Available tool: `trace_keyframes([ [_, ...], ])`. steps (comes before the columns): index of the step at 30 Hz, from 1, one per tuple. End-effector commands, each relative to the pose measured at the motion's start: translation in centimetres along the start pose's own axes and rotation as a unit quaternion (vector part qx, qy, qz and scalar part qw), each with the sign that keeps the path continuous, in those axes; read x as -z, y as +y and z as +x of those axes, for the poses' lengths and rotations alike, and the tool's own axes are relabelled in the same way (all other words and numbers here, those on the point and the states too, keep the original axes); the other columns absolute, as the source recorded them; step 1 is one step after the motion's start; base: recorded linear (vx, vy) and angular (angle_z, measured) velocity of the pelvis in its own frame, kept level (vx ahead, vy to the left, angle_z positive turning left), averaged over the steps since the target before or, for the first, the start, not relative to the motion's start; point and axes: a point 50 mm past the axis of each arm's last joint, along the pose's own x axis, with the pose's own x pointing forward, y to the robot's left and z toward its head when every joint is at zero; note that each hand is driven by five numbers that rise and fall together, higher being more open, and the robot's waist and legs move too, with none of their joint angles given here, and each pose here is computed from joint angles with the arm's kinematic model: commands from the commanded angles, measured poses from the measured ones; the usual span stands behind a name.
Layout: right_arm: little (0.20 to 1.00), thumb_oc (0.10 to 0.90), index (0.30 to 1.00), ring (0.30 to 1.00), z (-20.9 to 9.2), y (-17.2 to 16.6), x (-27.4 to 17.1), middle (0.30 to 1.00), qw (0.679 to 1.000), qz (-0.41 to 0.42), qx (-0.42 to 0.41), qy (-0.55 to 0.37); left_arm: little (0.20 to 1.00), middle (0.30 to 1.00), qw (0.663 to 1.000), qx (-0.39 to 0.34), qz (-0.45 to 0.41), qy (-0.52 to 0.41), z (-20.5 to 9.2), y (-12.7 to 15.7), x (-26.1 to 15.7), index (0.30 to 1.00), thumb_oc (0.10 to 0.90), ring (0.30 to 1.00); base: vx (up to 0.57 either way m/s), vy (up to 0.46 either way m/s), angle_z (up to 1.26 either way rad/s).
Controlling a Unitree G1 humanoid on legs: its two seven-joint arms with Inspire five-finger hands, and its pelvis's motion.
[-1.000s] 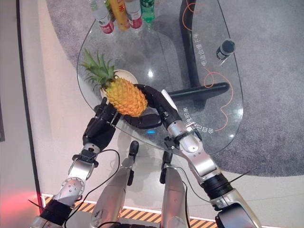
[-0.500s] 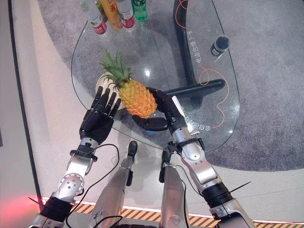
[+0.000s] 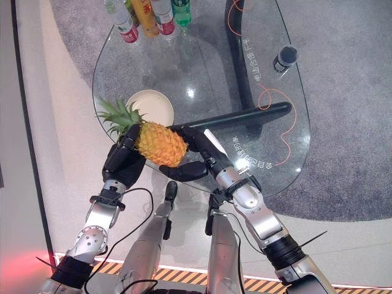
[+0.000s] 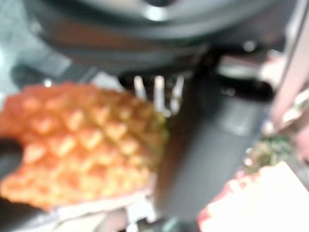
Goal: Pick up the fruit to the plate
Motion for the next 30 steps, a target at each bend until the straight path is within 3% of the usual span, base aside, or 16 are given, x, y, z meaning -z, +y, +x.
trace_keyframes([
  [1,0.200,0.100,0.300,0.300,1.3,1.9,-10.4,0.300,0.963,-0.030,-0.082,-0.254,0.900,0.900,0.992,0.112,0.030,-0.045,0.5,-4.6,-1.8,0.900,0.800,0.900,0.00,0.000,0.00],
  [8,0.200,0.100,0.300,0.300,1.4,3.9,-8.9,0.300,0.958,-0.098,-0.214,-0.164,0.900,0.900,0.991,0.120,0.025,-0.056,0.2,-4.5,-2.3,0.900,0.800,0.900,0.00,0.016,0.00],
  [15,0.200,0.100,0.300,0.300,0.6,5.7,-7.0,0.300,0.919,-0.127,-0.360,-0.098,0.900,0.900,0.991,0.121,0.022,-0.060,-0.1,-4.4,-2.7,0.900,0.800,0.900,0.01,-0.011,0.01],
  [25,0.200,0.100,0.300,0.300,1.5,6.2,-6.4,0.300,0.919,-0.120,-0.367,-0.077,0.900,0.900,0.985,0.118,0.009,-0.122,-0.1,-4.5,-4.0,0.900,0.800,0.900,0.01,-0.011,0.02],
  [26,0.200,0.100,0.300,0.300,1.7,6.0,-6.3,0.300,0.924,-0.117,-0.357,-0.075,0.809,0.822,0.982,0.125,0.003,-0.138,-0.1,-4.6,-4.3,0.822,0.709,0.822,0.03,-0.018,0.03],
  [27,0.200,0.100,0.300,0.300,1.7,6.0,-6.3,0.300,0.926,-0.114,-0.351,-0.076,0.216,0.314,0.981,0.128,0.002,-0.144,-0.1,-4.6,-4.5,0.314,0.116,0.314,0.03,-0.022,0.04],
  [30,0.200,0.100,0.300,0.300,2.0,5.9,-6.2,0.300,0.933,-0.106,-0.335,-0.078,0.200,0.300,0.977,0.145,-0.003,-0.157,-0.1,-4.8,-4.6,0.300,0.100,0.300,0.02,-0.018,0.04],
])
